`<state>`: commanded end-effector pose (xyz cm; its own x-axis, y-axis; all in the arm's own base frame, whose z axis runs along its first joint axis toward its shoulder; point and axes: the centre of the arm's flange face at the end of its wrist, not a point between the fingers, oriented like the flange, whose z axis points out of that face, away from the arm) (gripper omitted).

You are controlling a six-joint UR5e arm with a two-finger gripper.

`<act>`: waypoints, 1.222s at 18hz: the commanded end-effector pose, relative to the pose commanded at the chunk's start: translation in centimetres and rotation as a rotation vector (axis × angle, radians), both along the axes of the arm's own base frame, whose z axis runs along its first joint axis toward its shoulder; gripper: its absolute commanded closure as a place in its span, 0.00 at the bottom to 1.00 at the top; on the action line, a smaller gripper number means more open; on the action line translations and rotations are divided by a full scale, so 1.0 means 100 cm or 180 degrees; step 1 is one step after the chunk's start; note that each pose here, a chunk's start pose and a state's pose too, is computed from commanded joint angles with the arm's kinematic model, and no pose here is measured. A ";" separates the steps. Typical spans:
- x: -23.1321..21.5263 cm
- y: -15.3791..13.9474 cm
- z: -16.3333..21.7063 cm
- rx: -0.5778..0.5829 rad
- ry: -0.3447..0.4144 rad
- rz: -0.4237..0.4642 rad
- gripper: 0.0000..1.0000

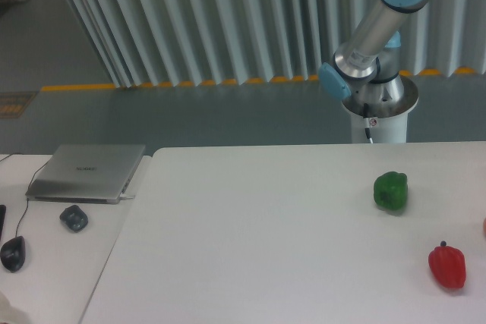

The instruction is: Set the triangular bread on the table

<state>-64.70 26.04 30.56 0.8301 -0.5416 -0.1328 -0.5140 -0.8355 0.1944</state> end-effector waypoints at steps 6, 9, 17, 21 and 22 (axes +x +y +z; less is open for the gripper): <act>0.044 0.011 0.046 0.0347 -0.0549 -0.0080 1.00; 0.061 0.016 0.060 0.0517 -0.0742 0.0028 1.00; 0.122 0.069 0.094 0.0857 -0.1112 0.0549 1.00; 0.147 0.100 0.093 0.0806 -0.1159 0.0608 1.00; 0.155 0.110 0.090 0.0777 -0.1180 0.0599 1.00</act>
<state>-49.17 37.02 39.60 0.9261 -0.3673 0.0861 -0.3471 -0.9190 -0.1869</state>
